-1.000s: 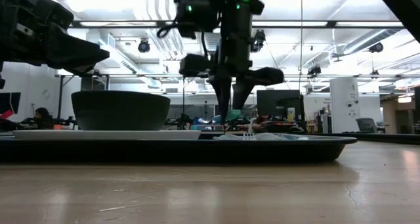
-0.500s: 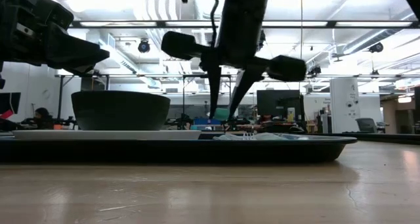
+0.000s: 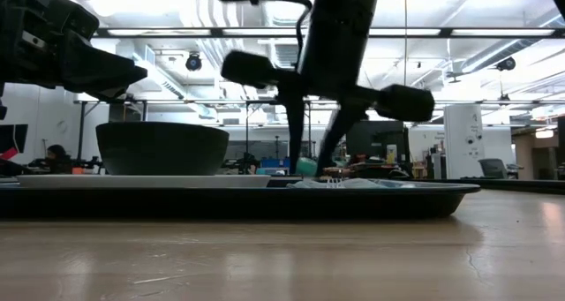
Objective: Set up tray
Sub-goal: Put the blue spoon on the gray tablecloth on the black table tray to the left of the blue fork
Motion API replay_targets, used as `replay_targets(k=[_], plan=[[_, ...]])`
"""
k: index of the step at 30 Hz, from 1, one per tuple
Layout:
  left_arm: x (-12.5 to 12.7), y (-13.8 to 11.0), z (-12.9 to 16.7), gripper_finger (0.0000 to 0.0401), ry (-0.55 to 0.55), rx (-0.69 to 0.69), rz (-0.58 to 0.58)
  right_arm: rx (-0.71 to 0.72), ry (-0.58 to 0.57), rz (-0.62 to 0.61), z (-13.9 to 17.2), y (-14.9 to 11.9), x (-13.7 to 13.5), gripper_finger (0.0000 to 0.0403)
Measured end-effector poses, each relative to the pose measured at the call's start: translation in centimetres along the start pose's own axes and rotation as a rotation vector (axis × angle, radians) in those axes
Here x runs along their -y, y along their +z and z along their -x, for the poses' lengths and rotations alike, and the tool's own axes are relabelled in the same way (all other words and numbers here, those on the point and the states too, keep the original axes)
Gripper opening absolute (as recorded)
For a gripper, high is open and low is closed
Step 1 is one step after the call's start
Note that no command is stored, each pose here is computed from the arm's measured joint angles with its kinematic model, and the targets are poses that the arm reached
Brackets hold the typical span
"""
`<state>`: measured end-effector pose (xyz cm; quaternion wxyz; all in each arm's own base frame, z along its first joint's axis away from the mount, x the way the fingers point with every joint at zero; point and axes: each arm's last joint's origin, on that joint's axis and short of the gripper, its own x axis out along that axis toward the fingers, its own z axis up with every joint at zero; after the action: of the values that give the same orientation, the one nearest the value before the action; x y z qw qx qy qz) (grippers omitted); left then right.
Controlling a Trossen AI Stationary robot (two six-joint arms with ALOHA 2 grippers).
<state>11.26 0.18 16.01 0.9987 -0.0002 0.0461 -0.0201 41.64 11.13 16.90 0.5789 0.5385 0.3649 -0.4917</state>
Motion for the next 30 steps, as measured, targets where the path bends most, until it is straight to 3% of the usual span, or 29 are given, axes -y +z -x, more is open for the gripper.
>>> replay_targets(k=[13, 26, 30], plan=[[0.0, 0.0, 0.0, 0.0105, 0.000, 0.001, 0.000, -0.003, -0.007, 0.008, -2.1, -0.1, 1.3, 0.0058], [0.0, 0.0, 0.0, 0.0105, 0.000, 0.000, 0.000, -0.001, -0.012, -0.024, -2.2, -0.1, 1.4, 0.0058], [0.0, 0.0, 0.0, 0.0105, 0.000, 0.000, 0.000, -0.001, -0.013, -0.024, -2.2, -0.1, 1.4, 0.0095]])
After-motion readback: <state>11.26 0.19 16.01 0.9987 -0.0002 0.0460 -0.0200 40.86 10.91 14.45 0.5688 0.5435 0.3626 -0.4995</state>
